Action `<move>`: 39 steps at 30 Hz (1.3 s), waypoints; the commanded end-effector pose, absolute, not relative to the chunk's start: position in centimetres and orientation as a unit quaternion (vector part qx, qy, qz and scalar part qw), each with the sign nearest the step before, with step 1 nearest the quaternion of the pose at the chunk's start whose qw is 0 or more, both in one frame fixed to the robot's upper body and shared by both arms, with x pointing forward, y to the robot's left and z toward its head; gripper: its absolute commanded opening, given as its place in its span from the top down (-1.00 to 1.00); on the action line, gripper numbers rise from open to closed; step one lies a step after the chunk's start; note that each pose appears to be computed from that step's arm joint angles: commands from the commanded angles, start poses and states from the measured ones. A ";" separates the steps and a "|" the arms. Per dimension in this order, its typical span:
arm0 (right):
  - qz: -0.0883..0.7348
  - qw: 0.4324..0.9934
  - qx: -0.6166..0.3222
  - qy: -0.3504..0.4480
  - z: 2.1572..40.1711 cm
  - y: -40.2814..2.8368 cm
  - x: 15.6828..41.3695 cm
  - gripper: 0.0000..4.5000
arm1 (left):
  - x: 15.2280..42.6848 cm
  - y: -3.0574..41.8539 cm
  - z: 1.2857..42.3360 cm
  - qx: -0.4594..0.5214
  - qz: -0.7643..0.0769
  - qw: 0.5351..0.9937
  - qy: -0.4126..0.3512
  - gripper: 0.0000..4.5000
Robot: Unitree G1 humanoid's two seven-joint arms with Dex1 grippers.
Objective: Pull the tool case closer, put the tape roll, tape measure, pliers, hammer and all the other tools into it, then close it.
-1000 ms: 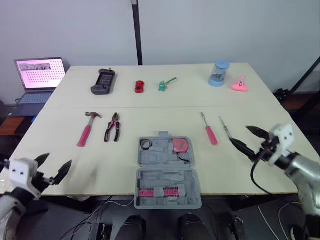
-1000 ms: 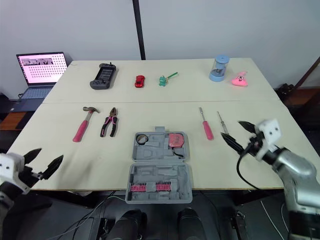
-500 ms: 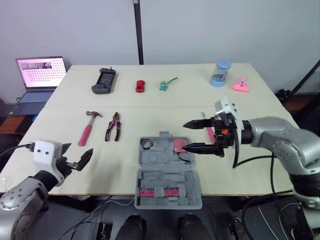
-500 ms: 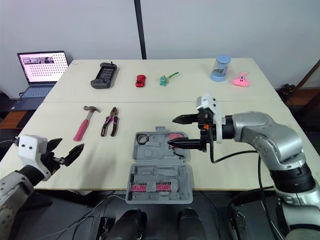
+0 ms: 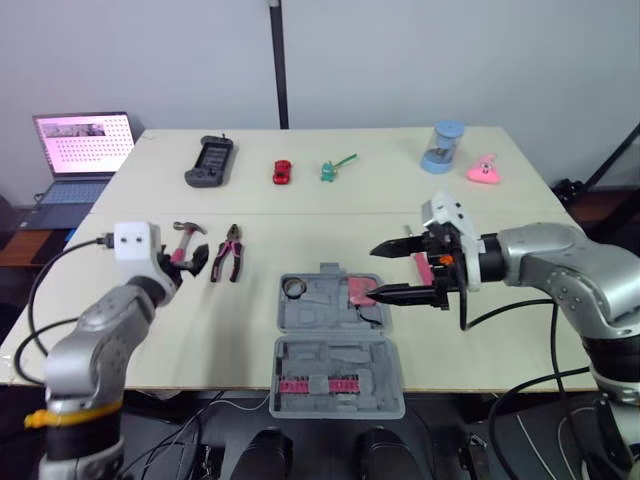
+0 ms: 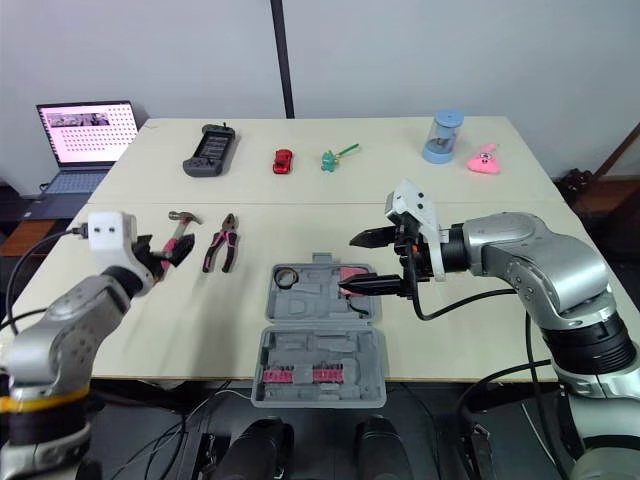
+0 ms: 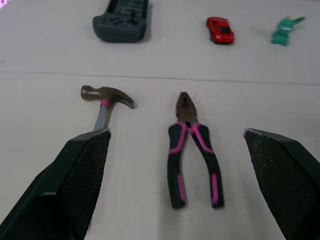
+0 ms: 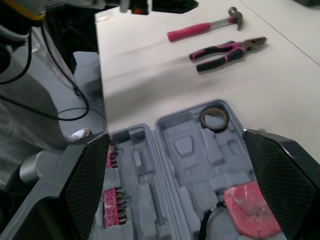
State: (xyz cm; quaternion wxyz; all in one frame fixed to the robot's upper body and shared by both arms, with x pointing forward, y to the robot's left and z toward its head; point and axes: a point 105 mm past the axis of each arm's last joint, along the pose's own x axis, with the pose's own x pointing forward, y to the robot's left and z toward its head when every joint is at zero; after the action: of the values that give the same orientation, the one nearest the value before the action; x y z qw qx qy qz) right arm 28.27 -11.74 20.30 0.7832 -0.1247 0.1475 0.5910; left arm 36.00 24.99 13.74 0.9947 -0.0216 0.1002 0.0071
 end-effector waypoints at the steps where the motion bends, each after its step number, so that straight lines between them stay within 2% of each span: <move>1: 0.582 0.792 -0.132 0.128 21.2 -11.6 28.1 -0.98 | 38.5 24.4 14.3 0.002 -0.004 0.996 0.087 -1.00; 6: 0.570 0.802 -0.121 0.129 21.3 -12.0 27.4 -0.98 | 42.2 23.9 11.8 -0.005 -0.027 0.993 0.116 -1.00; 10: 0.557 0.811 -0.123 0.127 21.3 -12.2 27.3 -0.98 | 43.6 23.5 9.9 -0.028 -0.023 0.991 0.126 -1.00; 19: 0.542 0.822 -0.129 0.121 21.7 -12.2 27.1 -0.98 | 44.3 21.8 7.5 -0.010 -0.040 0.988 0.148 -1.00; 28: 0.534 0.825 -0.140 0.121 21.7 -11.7 27.8 -0.98 | 44.6 21.2 6.9 0.014 -0.022 0.984 0.177 -1.00; 29: 0.534 0.825 -0.140 0.121 21.7 -11.7 27.9 -1.00 | 44.6 21.1 6.8 0.021 -0.023 0.983 0.180 -0.76; 30: 0.534 0.825 -0.139 0.120 21.8 -11.5 28.0 -1.00 | 44.6 21.0 6.8 0.012 -0.023 0.983 0.181 -0.65; 32: 0.533 0.826 -0.140 0.117 21.8 -11.2 28.3 -1.00 | 44.5 20.8 6.5 0.001 -0.021 0.982 0.186 -0.20; 33: 0.533 0.826 -0.141 0.116 21.9 -11.1 28.4 -1.00 | 44.5 20.7 6.4 -0.004 -0.019 0.982 0.187 -0.15; 39: 0.528 0.828 -0.145 0.118 21.8 -11.1 28.9 -1.00 | 44.6 21.6 7.0 -0.010 -0.013 0.985 0.170 -0.15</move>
State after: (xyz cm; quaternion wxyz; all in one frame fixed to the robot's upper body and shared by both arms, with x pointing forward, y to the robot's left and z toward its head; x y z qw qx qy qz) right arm 28.78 -11.32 20.77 0.8271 -0.1322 0.1394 0.5283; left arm 44.30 21.04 6.03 0.9819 -0.0095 0.1883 -0.0167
